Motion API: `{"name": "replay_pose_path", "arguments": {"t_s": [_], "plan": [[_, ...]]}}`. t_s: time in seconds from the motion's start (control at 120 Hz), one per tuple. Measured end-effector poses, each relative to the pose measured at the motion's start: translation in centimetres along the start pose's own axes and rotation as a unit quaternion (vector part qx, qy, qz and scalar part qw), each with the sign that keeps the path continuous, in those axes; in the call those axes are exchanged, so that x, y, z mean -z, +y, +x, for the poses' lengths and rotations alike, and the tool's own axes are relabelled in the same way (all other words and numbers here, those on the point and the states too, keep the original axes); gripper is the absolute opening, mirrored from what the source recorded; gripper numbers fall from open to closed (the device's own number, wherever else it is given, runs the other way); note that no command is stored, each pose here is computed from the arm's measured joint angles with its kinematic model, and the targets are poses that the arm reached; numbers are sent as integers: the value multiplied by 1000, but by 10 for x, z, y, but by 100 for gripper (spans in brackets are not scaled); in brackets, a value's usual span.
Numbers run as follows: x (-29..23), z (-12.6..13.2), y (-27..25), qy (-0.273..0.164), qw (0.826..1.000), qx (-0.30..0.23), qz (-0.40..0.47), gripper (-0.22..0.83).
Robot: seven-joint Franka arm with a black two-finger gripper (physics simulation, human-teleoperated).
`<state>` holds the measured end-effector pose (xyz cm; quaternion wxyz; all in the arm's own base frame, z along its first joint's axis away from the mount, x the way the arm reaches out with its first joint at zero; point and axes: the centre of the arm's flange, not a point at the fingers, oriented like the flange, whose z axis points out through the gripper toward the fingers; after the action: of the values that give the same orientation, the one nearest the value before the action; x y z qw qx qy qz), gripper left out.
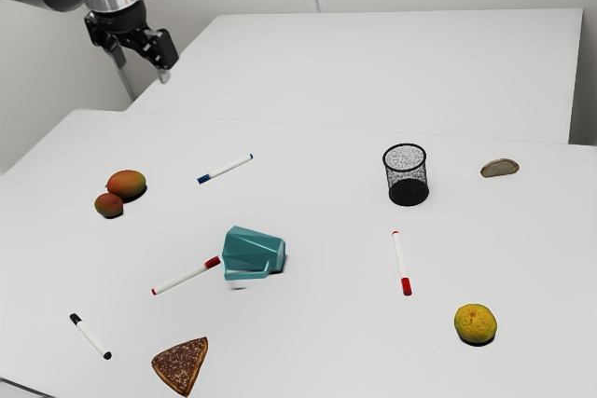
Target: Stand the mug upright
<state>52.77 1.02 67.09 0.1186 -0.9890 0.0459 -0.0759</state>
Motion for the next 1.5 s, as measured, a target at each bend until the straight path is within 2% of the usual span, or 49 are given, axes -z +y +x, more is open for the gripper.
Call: {"name": "replay_pose_path", "arguments": {"t_s": [0.3,0.458,0.542,0.75,0.875,0.992,1.2,1.5], "plan": [[-15,6,-6,2,1000,7,-6,62],[-72,-4,-21,-40,992,58,-101,62],[-113,-8,-27,-72,981,90,-155,62],[-208,-34,-20,-156,939,154,-264,62],[-258,-45,-15,-200,914,181,-303,62],[-290,-45,0,-228,897,187,-329,62],[-326,-43,22,-259,871,196,-368,62],[-353,-33,30,-265,845,219,-409,62]]}}
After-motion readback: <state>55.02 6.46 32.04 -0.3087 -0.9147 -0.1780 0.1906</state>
